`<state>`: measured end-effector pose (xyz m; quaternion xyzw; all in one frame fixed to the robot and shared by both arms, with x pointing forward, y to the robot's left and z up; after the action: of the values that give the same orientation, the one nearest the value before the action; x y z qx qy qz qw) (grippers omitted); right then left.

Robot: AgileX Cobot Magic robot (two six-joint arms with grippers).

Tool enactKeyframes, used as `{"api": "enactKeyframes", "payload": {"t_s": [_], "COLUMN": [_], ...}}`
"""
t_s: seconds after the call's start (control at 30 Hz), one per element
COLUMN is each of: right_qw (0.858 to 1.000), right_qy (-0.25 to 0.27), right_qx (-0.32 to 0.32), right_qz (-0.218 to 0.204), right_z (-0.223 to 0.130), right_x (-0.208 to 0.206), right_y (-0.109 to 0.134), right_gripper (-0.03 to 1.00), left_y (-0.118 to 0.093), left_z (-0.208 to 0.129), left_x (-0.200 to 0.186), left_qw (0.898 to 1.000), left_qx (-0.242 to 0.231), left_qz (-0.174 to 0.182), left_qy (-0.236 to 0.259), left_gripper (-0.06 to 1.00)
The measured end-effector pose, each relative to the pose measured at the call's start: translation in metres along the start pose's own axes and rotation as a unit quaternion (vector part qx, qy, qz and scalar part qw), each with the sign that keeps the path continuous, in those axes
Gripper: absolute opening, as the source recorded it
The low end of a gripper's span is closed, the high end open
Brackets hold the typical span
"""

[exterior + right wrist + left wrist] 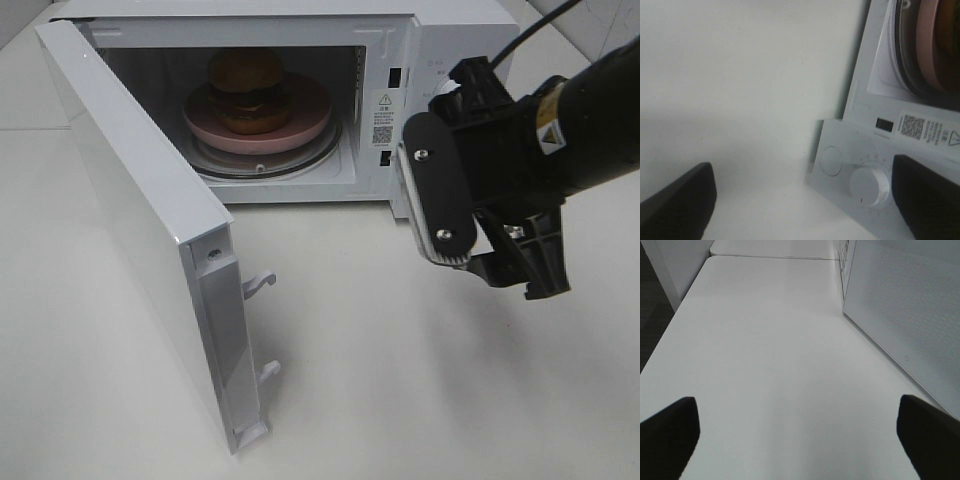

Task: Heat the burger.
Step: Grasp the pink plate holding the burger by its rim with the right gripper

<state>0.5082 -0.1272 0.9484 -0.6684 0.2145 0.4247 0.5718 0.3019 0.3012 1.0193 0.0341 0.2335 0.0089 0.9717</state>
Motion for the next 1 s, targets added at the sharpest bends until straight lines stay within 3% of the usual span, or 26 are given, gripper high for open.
{"api": "enactKeyframes", "payload": {"t_s": [0.17, 0.5, 1.0], "right_qw": [1.000, 0.999, 0.998], "right_qy": [-0.016, -0.020, -0.044], "right_qx": [-0.022, -0.030, -0.028], "right_qz": [-0.001, 0.003, -0.032], "right_z": [0.024, 0.039, 0.065], "right_x": [0.023, 0.048, 0.083], "right_y": [-0.015, -0.030, -0.071], "right_gripper": [0.94, 0.93, 0.91], "left_y": [0.000, 0.000, 0.000], "left_z": [0.000, 0.000, 0.000], "left_x": [0.000, 0.000, 0.000], "left_qw": [1.000, 1.000, 1.000], "left_qx": [0.000, 0.000, 0.000], "left_qz": [0.000, 0.000, 0.000], "left_qy": [0.000, 0.000, 0.000], "left_gripper": [0.99, 0.99, 0.99]}}
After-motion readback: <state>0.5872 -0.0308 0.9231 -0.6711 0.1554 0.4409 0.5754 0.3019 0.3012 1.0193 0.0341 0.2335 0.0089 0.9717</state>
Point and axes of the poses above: a point on each arm's last joint axis where the gripper is mounted, x pointing out along that axis toward the gripper, y along the wrist's bending axis when the last joint is at zero, z = x × y, the point moved 8 cm from there along x, pointing out along that axis toward the gripper, and after that the axes turned 4 degrees about x, right-handed, at the moved point
